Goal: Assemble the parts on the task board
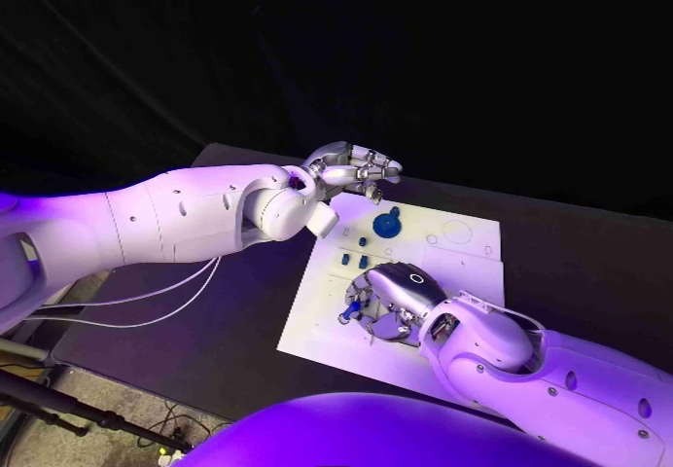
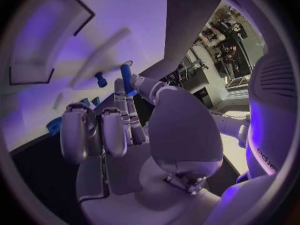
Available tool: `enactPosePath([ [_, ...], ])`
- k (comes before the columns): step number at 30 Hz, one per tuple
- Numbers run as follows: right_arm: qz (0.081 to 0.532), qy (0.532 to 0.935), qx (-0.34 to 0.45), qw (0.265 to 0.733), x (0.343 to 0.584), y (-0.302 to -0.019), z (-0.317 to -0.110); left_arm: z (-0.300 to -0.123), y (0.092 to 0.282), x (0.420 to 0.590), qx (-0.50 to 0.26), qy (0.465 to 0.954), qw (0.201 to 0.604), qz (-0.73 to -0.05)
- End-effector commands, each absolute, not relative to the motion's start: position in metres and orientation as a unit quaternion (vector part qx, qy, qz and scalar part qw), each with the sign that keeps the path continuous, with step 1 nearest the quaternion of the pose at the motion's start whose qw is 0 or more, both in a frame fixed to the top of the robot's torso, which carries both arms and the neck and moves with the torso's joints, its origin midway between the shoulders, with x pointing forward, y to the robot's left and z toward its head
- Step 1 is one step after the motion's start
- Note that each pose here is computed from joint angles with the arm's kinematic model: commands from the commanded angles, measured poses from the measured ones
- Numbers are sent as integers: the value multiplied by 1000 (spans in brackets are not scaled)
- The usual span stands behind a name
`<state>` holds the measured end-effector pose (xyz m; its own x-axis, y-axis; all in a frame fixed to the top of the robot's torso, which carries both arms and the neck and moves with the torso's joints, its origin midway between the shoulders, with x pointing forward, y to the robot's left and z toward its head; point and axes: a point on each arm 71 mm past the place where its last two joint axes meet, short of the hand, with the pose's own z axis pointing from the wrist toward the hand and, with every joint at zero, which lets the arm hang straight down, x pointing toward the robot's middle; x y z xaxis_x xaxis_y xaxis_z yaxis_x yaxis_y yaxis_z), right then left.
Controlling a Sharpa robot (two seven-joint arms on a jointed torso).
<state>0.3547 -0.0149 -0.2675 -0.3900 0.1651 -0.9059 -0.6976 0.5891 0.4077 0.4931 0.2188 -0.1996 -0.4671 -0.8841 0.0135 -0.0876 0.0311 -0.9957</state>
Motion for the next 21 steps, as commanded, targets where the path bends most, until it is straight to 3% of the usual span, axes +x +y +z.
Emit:
enactPosePath([
  [1,415,722,-198,517,352,-13,-268,-199,216,493,-383,630,336,-586],
  [21,411,727,-204,511,351,-9,-274,-199,217,492,-383,631,335,-585],
])
